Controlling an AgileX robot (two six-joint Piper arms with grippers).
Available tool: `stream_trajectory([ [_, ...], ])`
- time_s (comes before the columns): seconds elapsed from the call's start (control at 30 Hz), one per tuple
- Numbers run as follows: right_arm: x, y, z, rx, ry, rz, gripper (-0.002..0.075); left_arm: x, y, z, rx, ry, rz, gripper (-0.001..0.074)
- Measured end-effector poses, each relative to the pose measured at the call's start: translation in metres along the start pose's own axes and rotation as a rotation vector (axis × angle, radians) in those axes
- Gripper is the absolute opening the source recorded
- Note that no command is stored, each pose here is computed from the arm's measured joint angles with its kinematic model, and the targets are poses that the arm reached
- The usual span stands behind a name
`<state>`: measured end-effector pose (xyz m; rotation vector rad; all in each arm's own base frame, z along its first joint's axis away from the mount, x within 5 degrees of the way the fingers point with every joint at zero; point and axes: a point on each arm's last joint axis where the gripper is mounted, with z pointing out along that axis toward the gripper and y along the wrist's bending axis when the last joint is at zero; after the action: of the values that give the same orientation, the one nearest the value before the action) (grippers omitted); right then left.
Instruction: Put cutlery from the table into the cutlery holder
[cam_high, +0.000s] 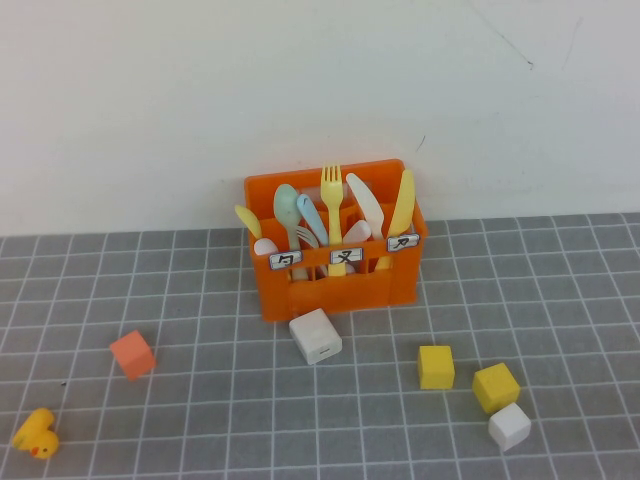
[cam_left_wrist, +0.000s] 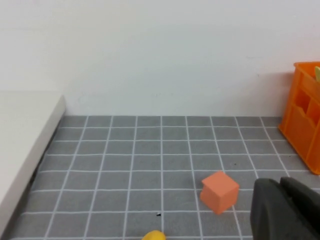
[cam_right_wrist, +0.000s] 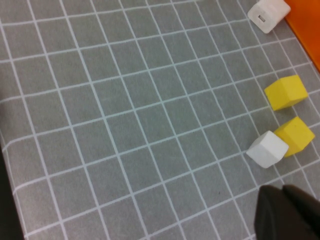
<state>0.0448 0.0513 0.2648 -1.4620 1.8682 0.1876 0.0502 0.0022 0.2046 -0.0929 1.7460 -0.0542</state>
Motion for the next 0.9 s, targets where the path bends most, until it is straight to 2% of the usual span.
stream_trajectory([
  [0.13,0.000,0.000,0.000,0.000,0.000,0.000,-0.0001,0.021,0.001,0.008,0.007,0.016,-0.008,-0.0001],
  [0.33,0.000,0.000,0.000,0.000,0.000,0.000,-0.0001,0.030,0.001,0.008,0.004,0.103,-0.083,-0.0001],
  [0.9,0.000,0.000,0.000,0.000,0.000,0.000,-0.0001,0.031,0.000,0.008,0.012,0.112,-0.072,-0.0001],
])
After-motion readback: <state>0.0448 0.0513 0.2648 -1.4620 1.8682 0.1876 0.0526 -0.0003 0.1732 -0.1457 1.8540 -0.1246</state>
